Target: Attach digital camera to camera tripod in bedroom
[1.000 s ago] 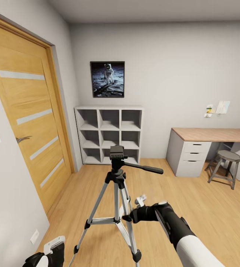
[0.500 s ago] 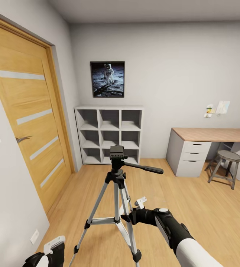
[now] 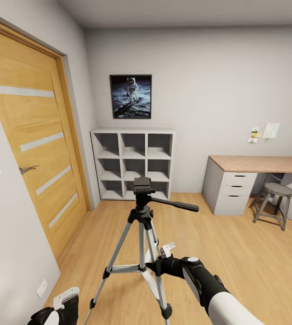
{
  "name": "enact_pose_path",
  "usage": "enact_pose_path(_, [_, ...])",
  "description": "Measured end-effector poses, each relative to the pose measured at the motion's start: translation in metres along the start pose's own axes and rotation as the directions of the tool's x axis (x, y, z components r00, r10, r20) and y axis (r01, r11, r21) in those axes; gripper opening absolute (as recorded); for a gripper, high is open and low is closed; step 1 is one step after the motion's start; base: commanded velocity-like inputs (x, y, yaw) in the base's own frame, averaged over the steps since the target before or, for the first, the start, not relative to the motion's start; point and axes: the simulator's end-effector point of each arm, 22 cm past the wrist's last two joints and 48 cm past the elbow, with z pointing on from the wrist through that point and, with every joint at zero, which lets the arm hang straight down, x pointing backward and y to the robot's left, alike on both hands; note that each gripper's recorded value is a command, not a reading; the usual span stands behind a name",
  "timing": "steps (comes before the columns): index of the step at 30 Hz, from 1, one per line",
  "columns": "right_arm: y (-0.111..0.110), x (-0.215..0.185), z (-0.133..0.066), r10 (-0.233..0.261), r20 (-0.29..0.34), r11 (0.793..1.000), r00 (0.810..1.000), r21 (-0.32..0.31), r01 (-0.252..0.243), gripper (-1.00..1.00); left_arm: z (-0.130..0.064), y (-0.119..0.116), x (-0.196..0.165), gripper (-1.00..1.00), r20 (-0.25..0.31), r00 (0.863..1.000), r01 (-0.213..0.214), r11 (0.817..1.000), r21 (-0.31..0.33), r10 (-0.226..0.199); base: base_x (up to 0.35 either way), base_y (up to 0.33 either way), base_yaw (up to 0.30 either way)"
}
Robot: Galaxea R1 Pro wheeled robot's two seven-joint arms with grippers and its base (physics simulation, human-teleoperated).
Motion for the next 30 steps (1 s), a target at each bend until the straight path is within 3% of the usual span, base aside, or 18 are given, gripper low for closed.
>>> enact_pose_path(28, [-0.005, 0.0, 0.0, -0.002, 0.004, 1.0, 1.0, 0.021, 0.002, -1.0, -0.002, -0.004, -0.005, -1.0, 0.013, 1.0, 0.002, 1.0, 0.009, -0.002, 0.0, 0.0, 0.0])
enact_pose_path(30, [-0.006, -0.005, 0.0, -0.015, 0.024, 1.0, 1.0, 0.027, 0.014, -1.0, -0.006, -0.007, -0.014, -1.0, 0.031, 1.0, -0.002, 1.0, 0.015, 0.002, 0.0, 0.0, 0.0])
